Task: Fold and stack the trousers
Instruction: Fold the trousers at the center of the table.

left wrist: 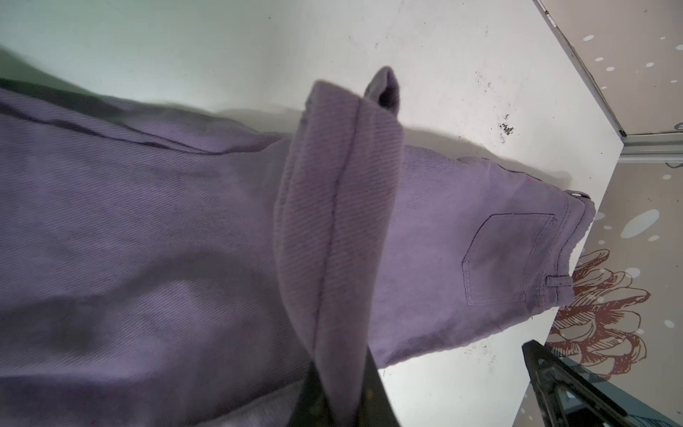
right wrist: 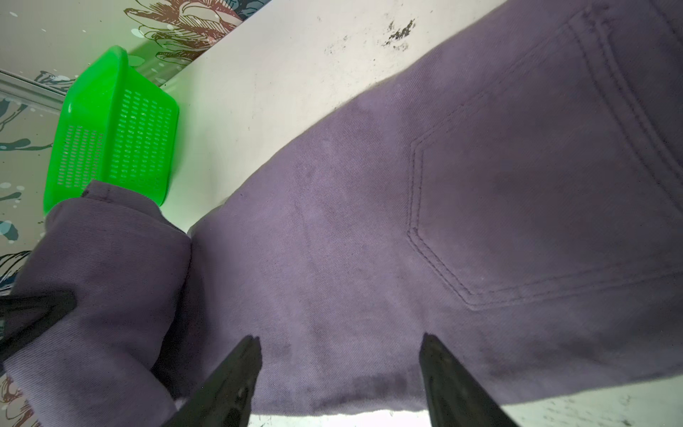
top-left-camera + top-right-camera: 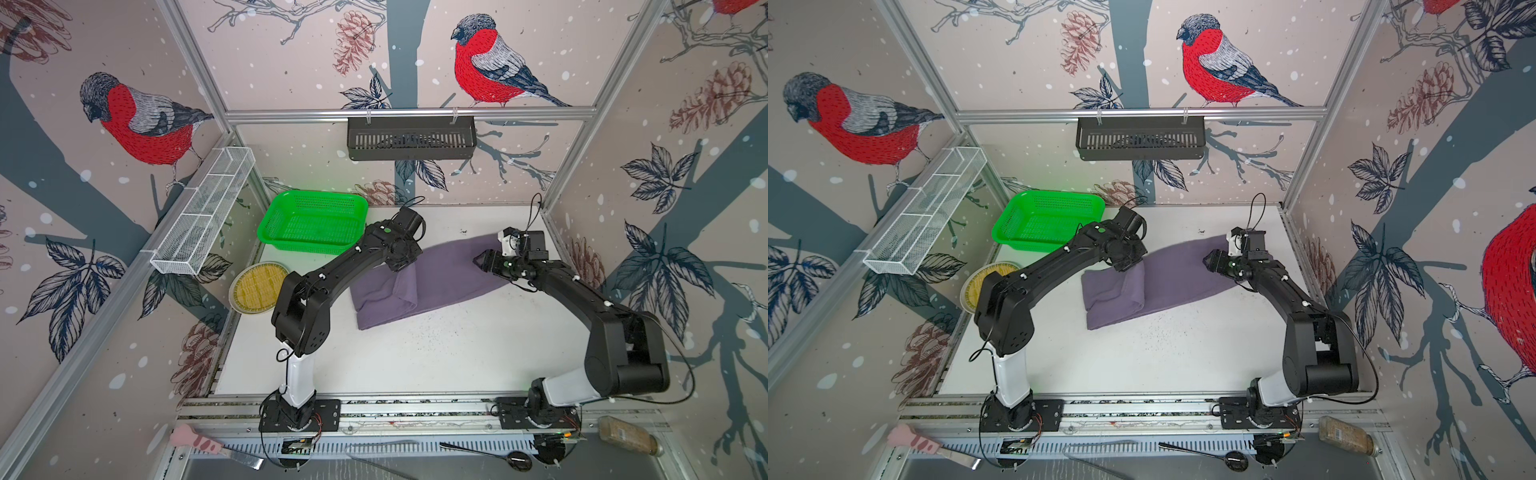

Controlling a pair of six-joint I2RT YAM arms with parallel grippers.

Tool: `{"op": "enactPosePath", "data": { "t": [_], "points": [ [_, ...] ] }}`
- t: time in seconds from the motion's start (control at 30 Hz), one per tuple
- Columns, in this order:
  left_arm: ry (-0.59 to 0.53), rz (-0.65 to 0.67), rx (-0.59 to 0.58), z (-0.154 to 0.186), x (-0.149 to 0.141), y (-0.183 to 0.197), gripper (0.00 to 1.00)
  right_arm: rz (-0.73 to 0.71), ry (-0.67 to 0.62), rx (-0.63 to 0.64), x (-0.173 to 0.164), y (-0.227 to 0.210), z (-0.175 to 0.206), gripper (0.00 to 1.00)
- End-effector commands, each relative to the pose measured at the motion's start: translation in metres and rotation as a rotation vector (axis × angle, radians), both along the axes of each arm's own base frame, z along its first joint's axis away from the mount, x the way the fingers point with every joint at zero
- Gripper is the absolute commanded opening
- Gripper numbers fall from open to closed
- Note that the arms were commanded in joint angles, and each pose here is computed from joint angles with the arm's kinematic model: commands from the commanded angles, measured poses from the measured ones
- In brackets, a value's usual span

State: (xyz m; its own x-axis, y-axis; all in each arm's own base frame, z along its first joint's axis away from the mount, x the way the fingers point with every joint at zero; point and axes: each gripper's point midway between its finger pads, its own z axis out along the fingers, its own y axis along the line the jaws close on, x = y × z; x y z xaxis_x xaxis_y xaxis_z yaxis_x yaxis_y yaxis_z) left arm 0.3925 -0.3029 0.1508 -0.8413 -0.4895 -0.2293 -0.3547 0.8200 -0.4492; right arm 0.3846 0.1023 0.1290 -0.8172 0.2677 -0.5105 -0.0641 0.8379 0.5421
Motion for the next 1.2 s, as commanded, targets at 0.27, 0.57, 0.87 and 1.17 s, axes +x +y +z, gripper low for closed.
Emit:
{"op": "enactPosePath", "data": {
  "t": [0.27, 0.57, 0.87, 1.17],
  "points": [
    [-0.006, -0.034, 0.004, -0.036, 0.037, -0.034, 0.13, 0.011, -0.023, 0.024, -0.002, 0.003, 0.006, 0.71],
    [-0.042, -0.187, -0.063, -0.023, 0.039, -0.074, 0.44, -0.004, -0.028, 0.013, -0.005, -0.003, 0.007, 0.71],
    [-0.158, -0.346, 0.039, 0.024, 0.02, -0.061, 0.56, 0.026, -0.038, 0.007, -0.007, 0.006, 0.012, 0.71],
    [-0.158, -0.33, 0.203, 0.023, -0.019, 0.035, 0.65, 0.16, -0.045, -0.125, -0.018, 0.068, 0.008, 0.71]
  ]
}}
